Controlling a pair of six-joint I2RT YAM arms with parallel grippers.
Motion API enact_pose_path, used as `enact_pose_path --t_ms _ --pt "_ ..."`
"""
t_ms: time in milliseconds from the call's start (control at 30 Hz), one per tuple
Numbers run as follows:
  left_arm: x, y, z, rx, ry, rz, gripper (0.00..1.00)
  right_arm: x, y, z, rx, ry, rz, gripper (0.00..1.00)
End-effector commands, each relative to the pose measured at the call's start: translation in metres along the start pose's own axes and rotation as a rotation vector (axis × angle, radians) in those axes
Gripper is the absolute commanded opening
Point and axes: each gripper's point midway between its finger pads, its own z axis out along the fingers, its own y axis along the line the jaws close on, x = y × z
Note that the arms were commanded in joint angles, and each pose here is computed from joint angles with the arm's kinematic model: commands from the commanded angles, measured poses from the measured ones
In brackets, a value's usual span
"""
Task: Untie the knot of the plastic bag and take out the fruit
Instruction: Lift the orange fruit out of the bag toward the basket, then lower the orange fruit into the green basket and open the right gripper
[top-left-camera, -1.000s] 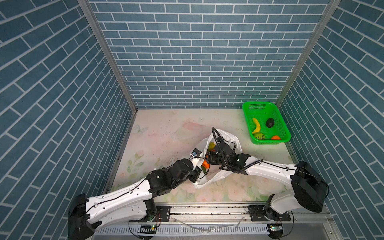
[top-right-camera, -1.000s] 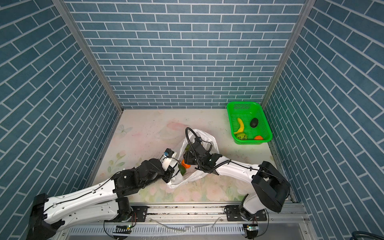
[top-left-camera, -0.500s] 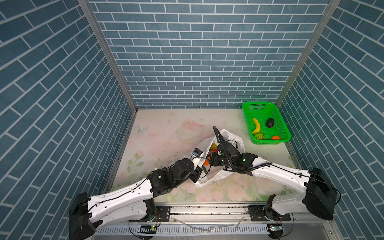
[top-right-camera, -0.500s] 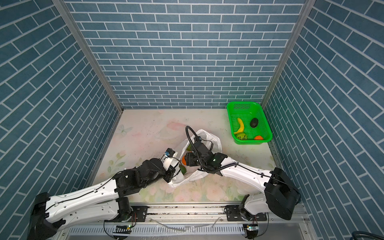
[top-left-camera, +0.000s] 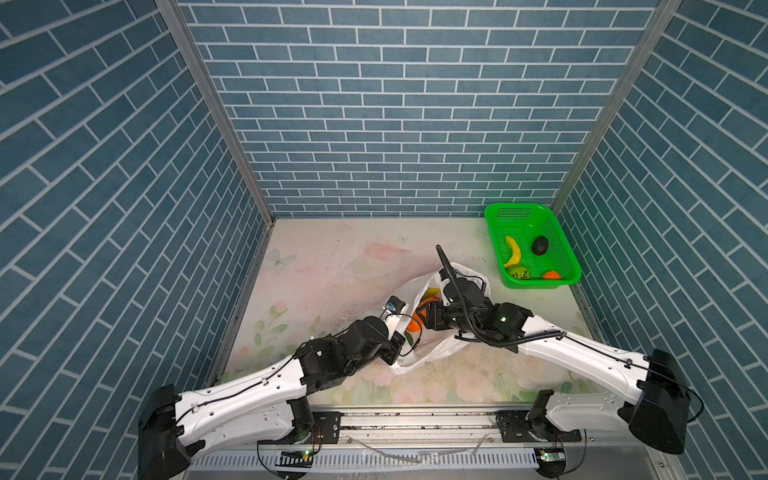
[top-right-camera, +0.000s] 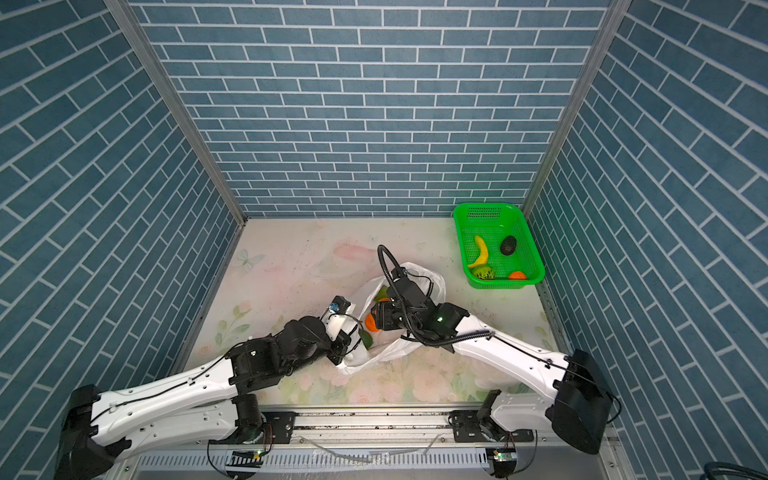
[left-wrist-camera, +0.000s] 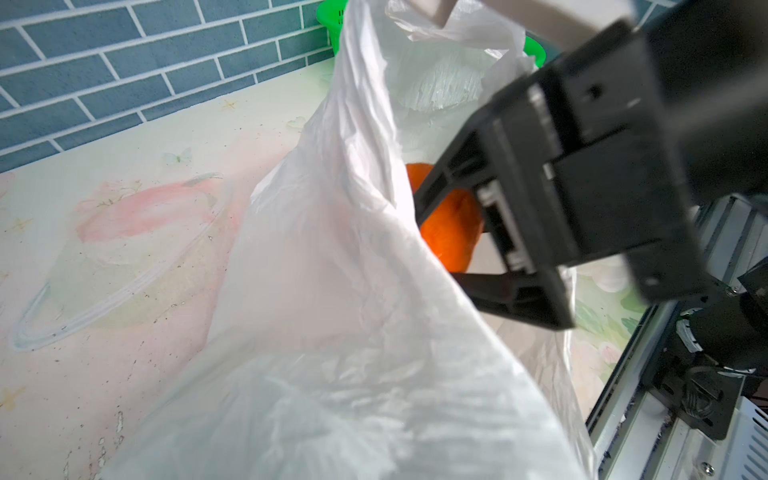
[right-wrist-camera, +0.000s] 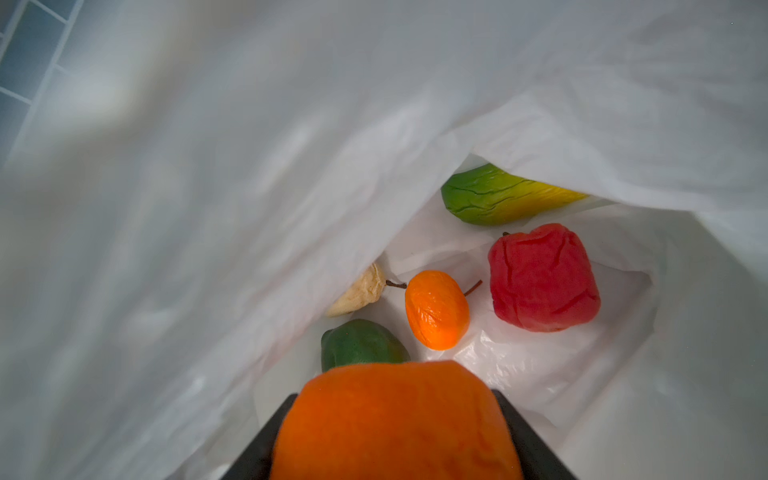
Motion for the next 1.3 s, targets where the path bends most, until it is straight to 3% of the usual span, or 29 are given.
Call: enact_pose_path --t_ms 0,333,700,900,1267 --pt "-0.013 -0.001 -0.004 -0.002 -0.037 0.006 0.00 -0.011 0.010 -0.036 -0.020 -0.009 0.002 0.63" --pt "-0.011 -0.002 -0.004 0.007 -0.031 0.000 0.00 -0.068 -0.017 -0.099 0.026 -0.150 0.068 0.64" --pt "-0.011 -0.011 -0.001 0.052 -0.032 -0.005 0.00 -0.131 -0.155 -0.135 0.340 -0.367 0.222 0.67" --pt "-0.010 -0.015 0.001 0.069 -0.019 0.019 0.00 -0.168 -0.240 -0.127 0.500 -0.445 0.297 0.67" --pt "-0.014 -0.016 0.000 0.077 -0.038 0.026 0.00 -0.210 -0.391 -0.080 0.622 -0.401 0.463 0.67"
